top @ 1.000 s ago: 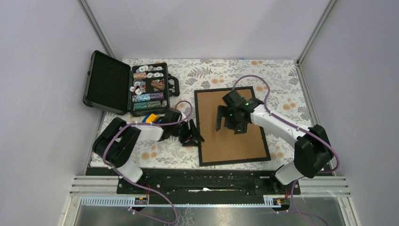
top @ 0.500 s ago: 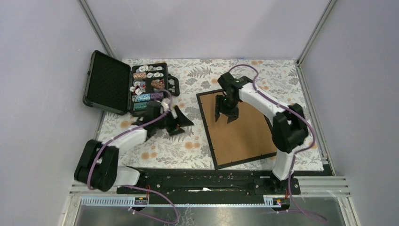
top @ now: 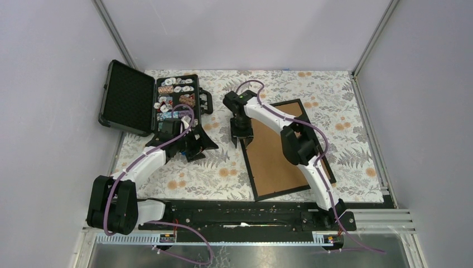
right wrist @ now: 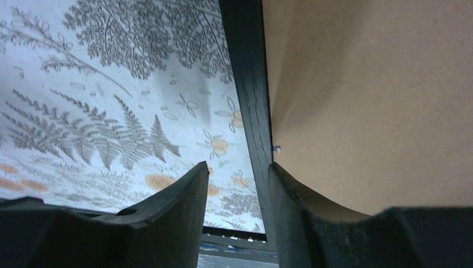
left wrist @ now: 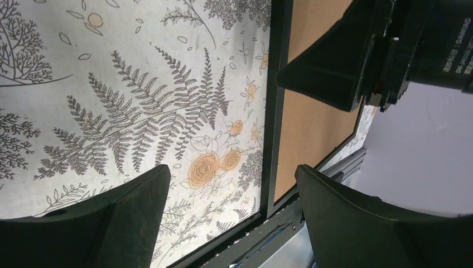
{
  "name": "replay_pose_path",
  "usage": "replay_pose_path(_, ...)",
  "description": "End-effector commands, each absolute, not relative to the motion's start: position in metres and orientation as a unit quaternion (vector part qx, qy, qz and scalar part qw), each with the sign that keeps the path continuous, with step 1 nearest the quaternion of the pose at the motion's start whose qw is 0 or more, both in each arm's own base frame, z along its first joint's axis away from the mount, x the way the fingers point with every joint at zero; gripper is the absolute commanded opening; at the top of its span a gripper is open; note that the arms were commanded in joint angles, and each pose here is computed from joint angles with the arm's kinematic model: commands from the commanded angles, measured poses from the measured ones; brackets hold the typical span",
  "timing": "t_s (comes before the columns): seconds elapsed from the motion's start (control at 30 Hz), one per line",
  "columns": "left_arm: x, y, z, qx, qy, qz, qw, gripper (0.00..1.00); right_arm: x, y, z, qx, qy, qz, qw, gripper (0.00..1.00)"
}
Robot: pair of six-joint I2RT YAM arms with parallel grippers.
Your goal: Put the photo into the frame
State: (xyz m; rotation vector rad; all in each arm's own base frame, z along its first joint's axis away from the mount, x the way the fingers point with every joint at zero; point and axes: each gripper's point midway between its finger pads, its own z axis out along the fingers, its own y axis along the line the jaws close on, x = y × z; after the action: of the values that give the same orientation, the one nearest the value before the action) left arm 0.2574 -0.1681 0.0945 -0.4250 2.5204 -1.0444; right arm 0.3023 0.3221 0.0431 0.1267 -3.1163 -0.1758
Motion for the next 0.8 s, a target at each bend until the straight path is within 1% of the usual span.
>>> replay_pose_path(0.0, 0.253, -0.169, 0.092, -0.147, 0.894, -0.38, 0.186, 0.88, 0.311, 0.321, 0.038, 0.029, -0.999, -0.024, 0.003, 0.47)
replay_pose_path(0.07, 0.253, -0.168, 0.092, -0.144, 0.895, -0.379, 0.188, 0.88, 0.315, 0.322, 0.033, 0.029, -0.999, -0.019, 0.0, 0.44)
replay_pose_path(0.23, 0.252, -0.169, 0.094, -0.138, 0.894, -0.381, 0.189, 0.89, 0.318, 0.32, 0.023, 0.028, -1.0, -0.004, 0.002, 0.41)
replay_pose_path(0.37, 0.251, -0.168, 0.093, -0.135, 0.895, -0.38, 0.191, 0.89, 0.316, 0.308, 0.019, 0.033, -0.999, 0.028, 0.0, 0.41)
replay_pose_path(0.47, 0.25, -0.168, 0.092, -0.134, 0.896, -0.379, 0.191, 0.89, 0.314, 0.298, 0.018, 0.043, -0.998, 0.055, -0.004, 0.43)
replay_pose_path(0.6, 0.25, -0.168, 0.09, -0.134, 0.896, -0.378, 0.19, 0.89, 0.311, 0.295, 0.011, 0.05, -0.997, 0.063, 0.002, 0.44)
replay_pose_path(0.77, 0.251, -0.167, 0.089, -0.138, 0.896, -0.376, 0.19, 0.89, 0.315, 0.308, -0.004, 0.052, -0.996, 0.066, -0.006, 0.4)
